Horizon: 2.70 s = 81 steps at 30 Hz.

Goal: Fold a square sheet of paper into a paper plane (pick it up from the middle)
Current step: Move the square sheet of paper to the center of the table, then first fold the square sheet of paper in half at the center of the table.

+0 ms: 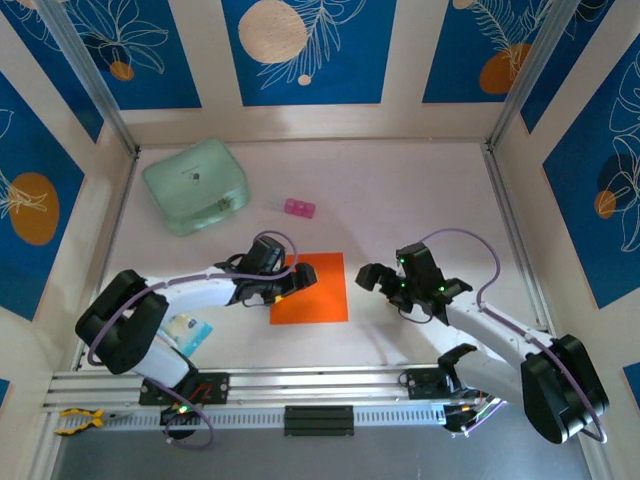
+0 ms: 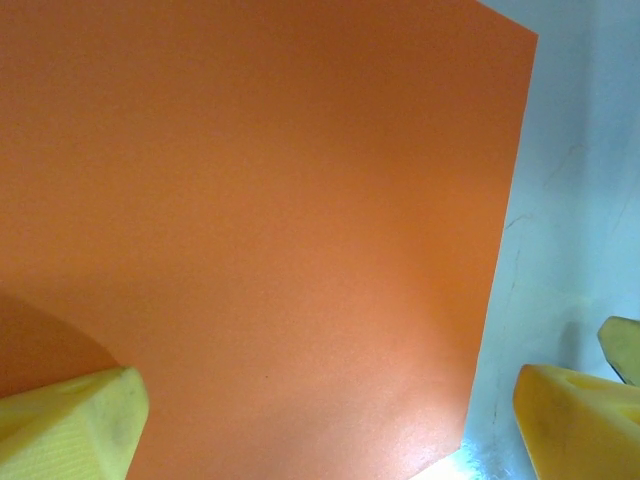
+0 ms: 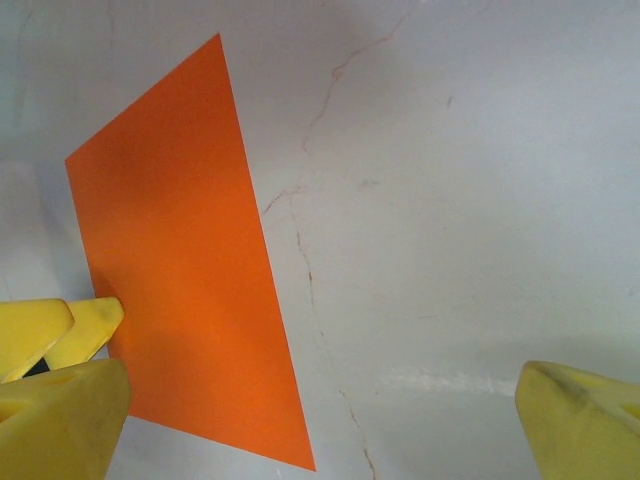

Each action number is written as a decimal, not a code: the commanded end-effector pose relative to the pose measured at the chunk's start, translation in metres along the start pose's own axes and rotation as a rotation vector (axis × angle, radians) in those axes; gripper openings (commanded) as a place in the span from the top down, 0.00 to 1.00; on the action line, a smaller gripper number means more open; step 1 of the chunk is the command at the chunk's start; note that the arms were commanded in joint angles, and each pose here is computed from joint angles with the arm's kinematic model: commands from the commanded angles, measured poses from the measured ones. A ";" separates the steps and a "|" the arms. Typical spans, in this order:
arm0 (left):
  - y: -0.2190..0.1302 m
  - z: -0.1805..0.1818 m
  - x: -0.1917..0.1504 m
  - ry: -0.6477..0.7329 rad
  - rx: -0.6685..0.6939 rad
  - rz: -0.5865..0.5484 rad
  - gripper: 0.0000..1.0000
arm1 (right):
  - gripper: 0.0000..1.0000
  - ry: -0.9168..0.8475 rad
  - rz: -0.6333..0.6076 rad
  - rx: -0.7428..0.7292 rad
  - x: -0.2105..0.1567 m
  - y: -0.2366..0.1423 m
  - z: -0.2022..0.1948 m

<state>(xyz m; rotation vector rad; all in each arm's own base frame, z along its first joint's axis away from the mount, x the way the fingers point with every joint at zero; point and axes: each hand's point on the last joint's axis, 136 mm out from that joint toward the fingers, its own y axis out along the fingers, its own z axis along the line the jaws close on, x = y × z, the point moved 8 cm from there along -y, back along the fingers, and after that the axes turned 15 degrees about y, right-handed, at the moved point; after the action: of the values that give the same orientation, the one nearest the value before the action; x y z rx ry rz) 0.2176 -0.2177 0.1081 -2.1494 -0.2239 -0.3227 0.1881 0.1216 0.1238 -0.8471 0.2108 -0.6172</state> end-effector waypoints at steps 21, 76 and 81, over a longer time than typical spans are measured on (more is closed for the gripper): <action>0.018 -0.042 0.025 0.405 0.396 0.298 0.15 | 0.01 0.008 0.046 -0.061 0.001 -0.012 0.007; 0.041 -0.038 0.030 0.248 0.504 0.320 0.04 | 0.01 0.029 0.072 0.058 -0.002 -0.025 0.000; 0.043 -0.038 0.028 0.235 0.501 0.318 0.05 | 0.01 0.035 0.073 0.055 -0.001 -0.024 -0.001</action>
<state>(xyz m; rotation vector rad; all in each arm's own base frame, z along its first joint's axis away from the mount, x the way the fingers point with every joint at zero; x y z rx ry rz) 0.2533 -0.2744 0.1061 -1.5969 0.1628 -0.3318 0.1787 0.1094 0.1463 -0.7779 0.2418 -0.5909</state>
